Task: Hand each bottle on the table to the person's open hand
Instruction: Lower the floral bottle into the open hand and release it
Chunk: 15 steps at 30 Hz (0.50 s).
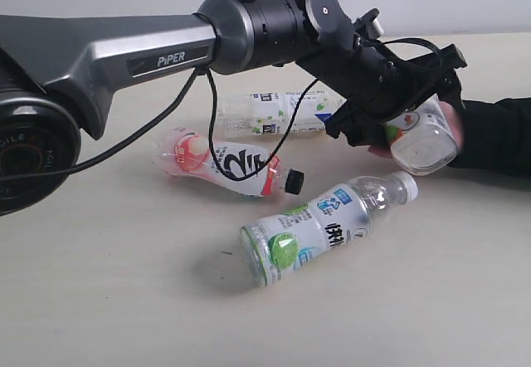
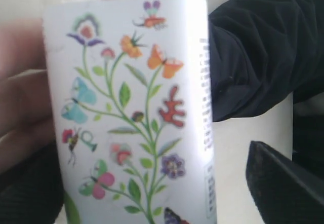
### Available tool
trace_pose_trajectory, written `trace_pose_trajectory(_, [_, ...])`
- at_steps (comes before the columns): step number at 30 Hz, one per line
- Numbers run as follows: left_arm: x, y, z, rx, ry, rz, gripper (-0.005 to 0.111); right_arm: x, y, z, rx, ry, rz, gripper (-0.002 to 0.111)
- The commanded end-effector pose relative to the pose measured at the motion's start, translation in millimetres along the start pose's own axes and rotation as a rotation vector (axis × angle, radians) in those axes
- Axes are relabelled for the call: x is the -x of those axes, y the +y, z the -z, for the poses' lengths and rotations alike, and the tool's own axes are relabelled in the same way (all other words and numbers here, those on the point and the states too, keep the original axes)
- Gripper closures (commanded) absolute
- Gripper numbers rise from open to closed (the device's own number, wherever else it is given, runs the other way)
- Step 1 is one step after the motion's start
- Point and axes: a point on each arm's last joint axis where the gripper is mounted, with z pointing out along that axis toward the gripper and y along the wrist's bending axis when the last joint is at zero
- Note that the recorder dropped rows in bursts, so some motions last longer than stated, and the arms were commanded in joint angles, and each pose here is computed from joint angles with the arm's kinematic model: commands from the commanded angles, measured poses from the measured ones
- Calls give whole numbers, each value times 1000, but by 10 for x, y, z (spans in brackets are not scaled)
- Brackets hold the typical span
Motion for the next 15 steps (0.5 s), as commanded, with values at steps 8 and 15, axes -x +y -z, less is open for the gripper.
trace_pose_trajectory(8, [66, -171, 328, -20, 20, -55, 19, -7, -4, 0, -6, -6, 4, 108])
trace_pose_trajectory(15, [72, -284, 607, 2, 46, -134, 21, -7, -4, 0, -6, -6, 4, 108])
